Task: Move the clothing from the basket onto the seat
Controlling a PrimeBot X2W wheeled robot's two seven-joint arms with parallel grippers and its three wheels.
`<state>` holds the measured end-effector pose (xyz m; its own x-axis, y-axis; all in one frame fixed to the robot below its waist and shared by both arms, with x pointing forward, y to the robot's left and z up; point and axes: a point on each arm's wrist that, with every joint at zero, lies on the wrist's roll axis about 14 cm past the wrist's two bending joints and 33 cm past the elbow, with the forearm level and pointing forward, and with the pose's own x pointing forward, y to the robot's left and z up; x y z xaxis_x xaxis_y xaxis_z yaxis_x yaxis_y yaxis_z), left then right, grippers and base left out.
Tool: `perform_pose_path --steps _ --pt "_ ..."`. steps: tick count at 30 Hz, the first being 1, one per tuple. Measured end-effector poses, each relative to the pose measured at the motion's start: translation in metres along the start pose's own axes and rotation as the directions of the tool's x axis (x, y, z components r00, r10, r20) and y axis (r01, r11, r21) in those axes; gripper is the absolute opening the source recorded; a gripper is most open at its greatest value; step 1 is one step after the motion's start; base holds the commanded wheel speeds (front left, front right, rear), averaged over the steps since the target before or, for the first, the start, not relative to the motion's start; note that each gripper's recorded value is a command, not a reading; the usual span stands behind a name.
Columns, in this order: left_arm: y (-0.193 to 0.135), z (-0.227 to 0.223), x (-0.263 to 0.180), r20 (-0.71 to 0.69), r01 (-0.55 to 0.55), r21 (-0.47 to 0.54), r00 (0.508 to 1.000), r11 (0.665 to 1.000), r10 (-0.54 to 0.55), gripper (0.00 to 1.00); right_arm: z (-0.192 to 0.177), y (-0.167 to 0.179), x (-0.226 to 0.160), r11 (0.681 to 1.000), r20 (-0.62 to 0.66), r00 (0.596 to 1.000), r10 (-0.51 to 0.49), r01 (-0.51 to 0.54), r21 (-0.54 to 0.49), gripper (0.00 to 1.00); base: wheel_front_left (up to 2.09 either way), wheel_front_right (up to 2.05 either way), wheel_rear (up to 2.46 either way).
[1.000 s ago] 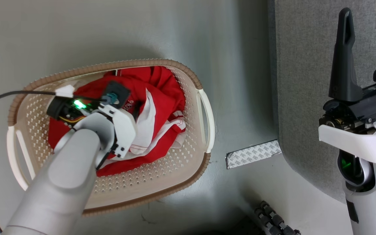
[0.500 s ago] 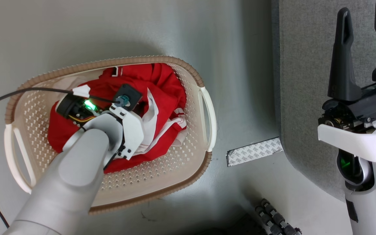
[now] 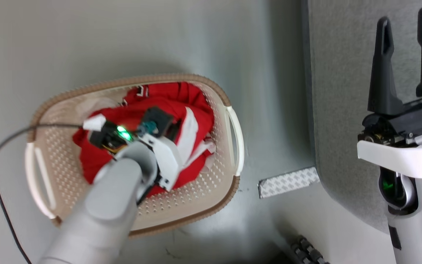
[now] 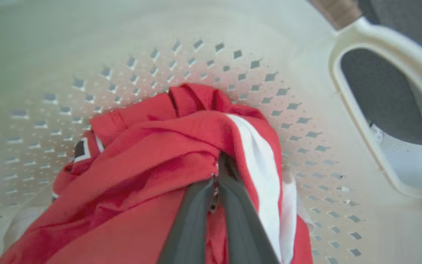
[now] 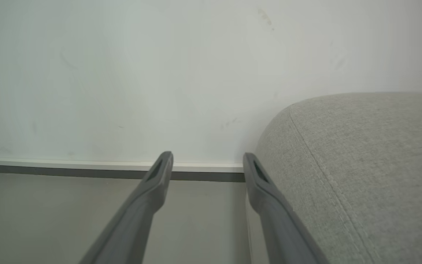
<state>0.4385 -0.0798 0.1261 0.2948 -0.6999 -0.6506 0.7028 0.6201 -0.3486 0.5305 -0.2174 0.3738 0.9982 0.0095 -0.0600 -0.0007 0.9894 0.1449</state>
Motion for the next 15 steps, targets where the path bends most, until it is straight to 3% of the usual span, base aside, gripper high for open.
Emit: perform_pose_path --steps 15 --pt "-0.044 0.072 -0.077 0.257 -0.029 -0.064 0.965 0.998 0.044 0.00 0.057 0.001 -0.042 0.999 0.064 0.997 -0.043 0.044 -0.017 1.00 0.00 0.00 0.00"
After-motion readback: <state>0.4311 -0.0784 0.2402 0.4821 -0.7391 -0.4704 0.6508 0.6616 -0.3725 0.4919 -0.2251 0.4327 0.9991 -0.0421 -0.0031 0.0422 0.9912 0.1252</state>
